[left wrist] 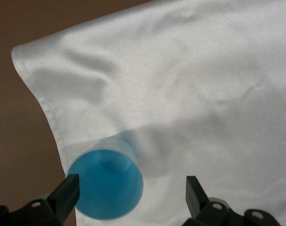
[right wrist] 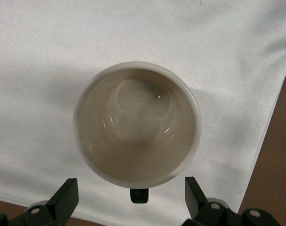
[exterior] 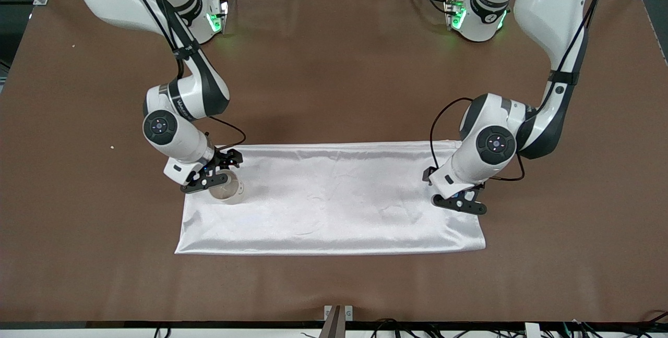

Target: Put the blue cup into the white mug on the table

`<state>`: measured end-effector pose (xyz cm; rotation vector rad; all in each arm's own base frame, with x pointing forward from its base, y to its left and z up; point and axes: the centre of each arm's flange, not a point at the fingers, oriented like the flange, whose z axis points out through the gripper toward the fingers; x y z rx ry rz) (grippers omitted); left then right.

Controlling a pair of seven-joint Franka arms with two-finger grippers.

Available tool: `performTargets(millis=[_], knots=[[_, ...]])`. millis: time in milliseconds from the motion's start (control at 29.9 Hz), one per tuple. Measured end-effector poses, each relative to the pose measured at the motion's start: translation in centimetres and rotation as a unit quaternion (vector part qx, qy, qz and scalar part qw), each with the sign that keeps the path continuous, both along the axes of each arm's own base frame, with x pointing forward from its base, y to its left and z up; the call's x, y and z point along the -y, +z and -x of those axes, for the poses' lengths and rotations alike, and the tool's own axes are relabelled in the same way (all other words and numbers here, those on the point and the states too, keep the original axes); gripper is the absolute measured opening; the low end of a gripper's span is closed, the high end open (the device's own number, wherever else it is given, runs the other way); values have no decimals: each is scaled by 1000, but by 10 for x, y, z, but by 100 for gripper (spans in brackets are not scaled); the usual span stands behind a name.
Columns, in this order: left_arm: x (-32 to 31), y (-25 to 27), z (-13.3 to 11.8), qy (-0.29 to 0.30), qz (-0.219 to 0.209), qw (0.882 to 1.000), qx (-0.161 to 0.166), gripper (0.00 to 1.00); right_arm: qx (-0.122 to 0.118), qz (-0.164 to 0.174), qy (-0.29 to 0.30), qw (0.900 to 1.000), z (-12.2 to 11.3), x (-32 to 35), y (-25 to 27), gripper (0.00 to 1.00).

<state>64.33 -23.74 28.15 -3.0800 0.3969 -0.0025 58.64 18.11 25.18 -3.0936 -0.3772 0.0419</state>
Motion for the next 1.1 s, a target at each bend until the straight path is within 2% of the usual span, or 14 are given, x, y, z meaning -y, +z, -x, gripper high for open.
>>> performTargets(millis=[334, 835, 935, 1102], knots=[[2, -32, -3, -5, 3, 1000, 5, 100, 0, 0, 1, 1000, 4, 1, -6, 100], [1, -62, 1, 2, -2, 1000, -14, 100, 39, -11, 9, 999, 5, -9, -38, 100], [-1, -64, 1, 5, -2, 1000, -16, 84, 49, -12, 11, 999, 2, -9, -41, 100], [-5, -65, -1, 11, -3, 1000, -16, 62, 63, -2, 30, 998, -2, -6, -46, 78]])
